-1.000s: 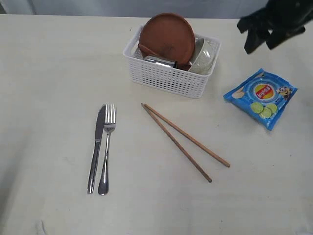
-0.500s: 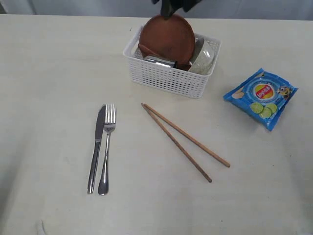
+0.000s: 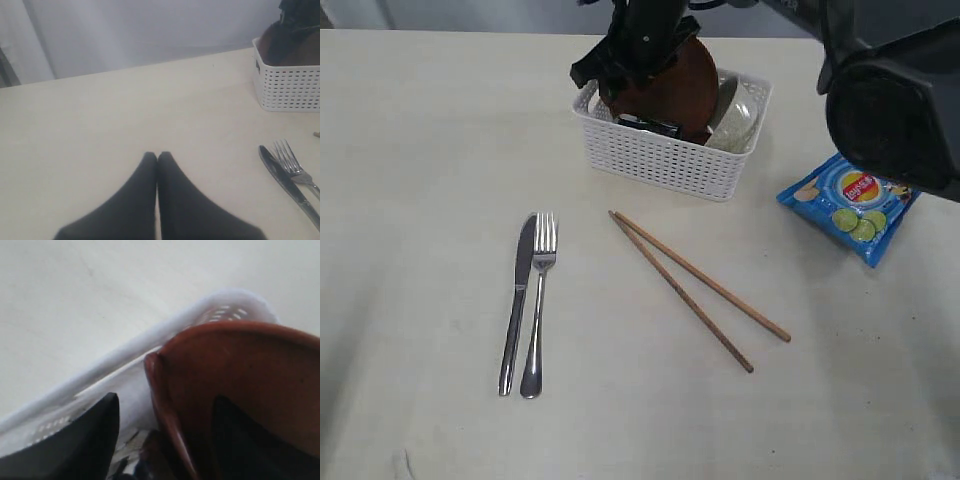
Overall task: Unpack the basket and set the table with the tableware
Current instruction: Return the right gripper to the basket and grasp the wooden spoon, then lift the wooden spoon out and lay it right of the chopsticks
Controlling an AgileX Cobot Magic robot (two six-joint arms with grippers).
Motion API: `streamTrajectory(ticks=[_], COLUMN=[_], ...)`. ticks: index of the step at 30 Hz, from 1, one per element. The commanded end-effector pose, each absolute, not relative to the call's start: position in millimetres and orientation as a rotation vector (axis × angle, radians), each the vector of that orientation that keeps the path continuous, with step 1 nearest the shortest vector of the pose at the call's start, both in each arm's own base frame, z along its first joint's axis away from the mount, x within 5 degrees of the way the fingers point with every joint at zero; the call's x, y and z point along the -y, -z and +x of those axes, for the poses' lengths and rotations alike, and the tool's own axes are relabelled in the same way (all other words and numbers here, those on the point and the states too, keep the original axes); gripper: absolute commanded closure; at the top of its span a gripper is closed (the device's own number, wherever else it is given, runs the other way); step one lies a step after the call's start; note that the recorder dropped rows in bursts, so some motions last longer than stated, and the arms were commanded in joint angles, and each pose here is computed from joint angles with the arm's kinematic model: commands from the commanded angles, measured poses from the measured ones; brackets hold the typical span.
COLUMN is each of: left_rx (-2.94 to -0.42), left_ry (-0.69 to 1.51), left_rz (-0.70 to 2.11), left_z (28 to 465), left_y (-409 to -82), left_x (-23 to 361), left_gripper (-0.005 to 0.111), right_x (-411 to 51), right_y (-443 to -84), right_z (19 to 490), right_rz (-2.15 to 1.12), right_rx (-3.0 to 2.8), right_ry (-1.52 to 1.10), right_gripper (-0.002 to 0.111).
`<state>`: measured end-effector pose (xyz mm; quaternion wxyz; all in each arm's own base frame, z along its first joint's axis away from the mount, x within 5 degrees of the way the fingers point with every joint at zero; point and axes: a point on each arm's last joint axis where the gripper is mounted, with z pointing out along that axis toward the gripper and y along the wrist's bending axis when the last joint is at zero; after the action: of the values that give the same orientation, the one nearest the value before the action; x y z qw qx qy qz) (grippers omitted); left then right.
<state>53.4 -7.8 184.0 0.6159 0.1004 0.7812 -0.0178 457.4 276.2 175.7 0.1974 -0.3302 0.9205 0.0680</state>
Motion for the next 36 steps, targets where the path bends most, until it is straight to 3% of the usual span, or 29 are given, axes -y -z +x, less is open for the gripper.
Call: streamTrajectory(ticks=[1,9,12,14,36], left_rx=[-1.791,-1.791,-1.791,-1.791,-1.791], left_ry=[0.042,0.042,0.042,0.042,0.042], left_rz=[0.227,0.227,0.227,0.227,0.227], left_z=[53,53,53,53,53], left_y=[-184,-184,-184,-184,-184], left_x=[8,8,8,8,8], left_gripper=[0.107,0.107,0.107,0.107,0.107], right_x=[-271,-280,-278,-276,-265], right_y=[-170,-150,-148,-149,-245], right_z=[461,456,456,456,445], right_rz=[-0.940,-0.995,-1.013,-1.022,-0.973], right_rx=[-2.584,-2.617,-2.628,-2.631,-2.469], right_ry=[-0.113,-0.174,-0.136,-0.113,-0.079], right_gripper=[0.056,0.069,0.097,0.108,0.109])
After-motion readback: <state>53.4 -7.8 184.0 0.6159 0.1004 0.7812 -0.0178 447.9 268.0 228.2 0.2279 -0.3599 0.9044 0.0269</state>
